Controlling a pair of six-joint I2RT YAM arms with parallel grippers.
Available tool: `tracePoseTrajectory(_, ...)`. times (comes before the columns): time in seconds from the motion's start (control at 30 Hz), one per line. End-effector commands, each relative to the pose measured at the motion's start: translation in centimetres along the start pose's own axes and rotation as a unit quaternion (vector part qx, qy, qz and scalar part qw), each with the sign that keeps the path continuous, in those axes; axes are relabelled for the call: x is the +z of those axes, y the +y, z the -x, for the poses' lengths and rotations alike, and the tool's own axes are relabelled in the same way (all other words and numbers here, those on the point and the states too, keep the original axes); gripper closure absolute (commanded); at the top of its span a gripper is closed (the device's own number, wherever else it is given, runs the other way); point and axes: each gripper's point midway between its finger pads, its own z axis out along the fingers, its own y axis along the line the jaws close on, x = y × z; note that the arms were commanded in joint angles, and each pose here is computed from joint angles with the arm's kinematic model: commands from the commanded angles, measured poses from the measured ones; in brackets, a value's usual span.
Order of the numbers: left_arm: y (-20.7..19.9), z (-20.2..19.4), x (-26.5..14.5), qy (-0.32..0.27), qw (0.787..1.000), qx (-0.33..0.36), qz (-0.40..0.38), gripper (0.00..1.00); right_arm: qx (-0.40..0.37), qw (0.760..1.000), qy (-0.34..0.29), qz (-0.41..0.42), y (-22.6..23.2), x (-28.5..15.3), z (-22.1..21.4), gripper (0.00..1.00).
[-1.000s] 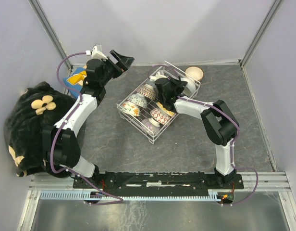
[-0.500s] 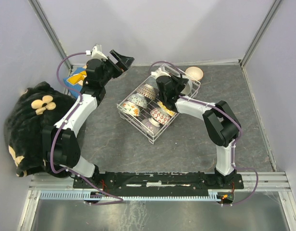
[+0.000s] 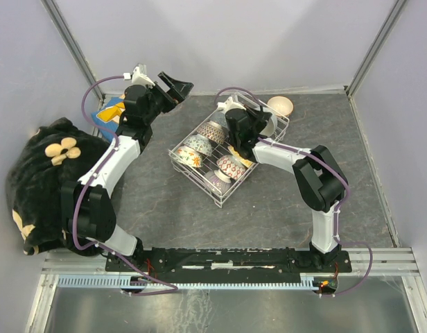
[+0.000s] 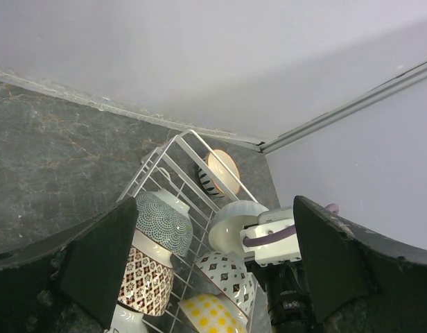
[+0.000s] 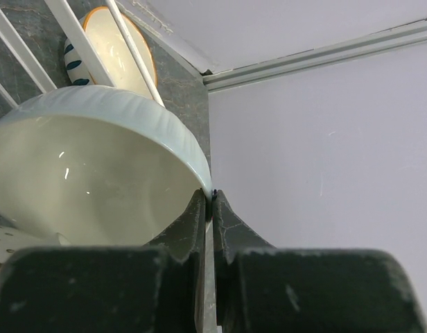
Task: Unload the bowls from the dish rack
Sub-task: Pick up the bowl from the dish rack.
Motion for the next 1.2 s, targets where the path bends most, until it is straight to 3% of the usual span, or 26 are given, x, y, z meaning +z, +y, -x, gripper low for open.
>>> tracePoseTrajectory(0.0,-2.4,2.1,-0.8,-0.029,0.999,-0.003,-0.035,0.01,0.079,0.996,-0.009,-0.042,-4.6,-0.2,2.1,0.95)
tracePoseTrajectory(0.47,-2.8,2.6,-1.2,-0.038,0.999,-0.001,-0.037,0.01,0.096,0.994,-0.004,-0.047,-6.4,1.2,2.2,0.99)
tracePoseTrajectory(0.7,-3.4,3.6,-1.1,-0.048,0.998,0.002,-0.039,0.01,0.190,0.982,-0.015,0.001,-9.6,2.1,3.3,0.99)
tracePoseTrajectory(1.17,-3.3,3.5,-0.3,-0.040,0.999,-0.001,-0.036,0.01,0.407,0.906,0.049,0.108,-15.4,9.6,0.1,0.99)
